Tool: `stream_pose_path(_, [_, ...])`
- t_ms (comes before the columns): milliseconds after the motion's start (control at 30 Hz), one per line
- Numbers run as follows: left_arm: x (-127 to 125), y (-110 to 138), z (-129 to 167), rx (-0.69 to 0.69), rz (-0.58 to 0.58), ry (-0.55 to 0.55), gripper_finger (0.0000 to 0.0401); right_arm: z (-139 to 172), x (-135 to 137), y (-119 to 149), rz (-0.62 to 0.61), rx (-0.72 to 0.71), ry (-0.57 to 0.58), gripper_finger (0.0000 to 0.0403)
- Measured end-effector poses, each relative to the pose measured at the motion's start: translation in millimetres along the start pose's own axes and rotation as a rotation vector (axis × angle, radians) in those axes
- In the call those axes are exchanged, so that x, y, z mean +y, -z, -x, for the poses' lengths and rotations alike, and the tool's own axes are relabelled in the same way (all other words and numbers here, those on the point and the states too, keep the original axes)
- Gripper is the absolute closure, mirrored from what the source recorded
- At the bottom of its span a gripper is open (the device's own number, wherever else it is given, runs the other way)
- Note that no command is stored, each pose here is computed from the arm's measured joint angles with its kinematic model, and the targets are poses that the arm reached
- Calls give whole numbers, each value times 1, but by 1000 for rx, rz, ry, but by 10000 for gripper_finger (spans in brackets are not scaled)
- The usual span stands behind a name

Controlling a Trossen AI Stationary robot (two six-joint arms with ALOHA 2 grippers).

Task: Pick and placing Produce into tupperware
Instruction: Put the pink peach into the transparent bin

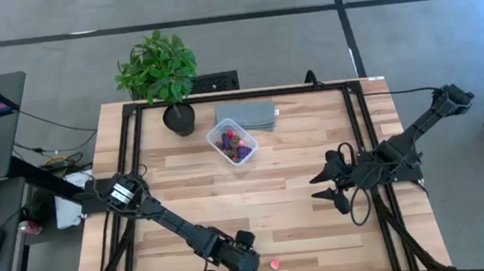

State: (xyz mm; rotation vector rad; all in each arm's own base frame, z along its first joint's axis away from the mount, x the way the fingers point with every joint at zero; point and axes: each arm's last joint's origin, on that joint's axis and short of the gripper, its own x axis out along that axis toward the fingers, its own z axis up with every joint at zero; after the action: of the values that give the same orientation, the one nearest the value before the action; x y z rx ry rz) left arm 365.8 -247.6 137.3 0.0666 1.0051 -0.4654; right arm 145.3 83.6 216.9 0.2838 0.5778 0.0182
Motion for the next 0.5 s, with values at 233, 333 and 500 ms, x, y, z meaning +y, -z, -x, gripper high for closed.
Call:
stream_pose_path(233, [-1,0,0,-1,1,-6,166,0,0,0,0,0,0,155])
stream_pose_path(333, [0,0,0,-1,2,-7,175,0,0,0,0,0,0,155])
stream_pose_path(500, [-1,0,0,2,2,7,204,0,0,0,0,0,0,155])
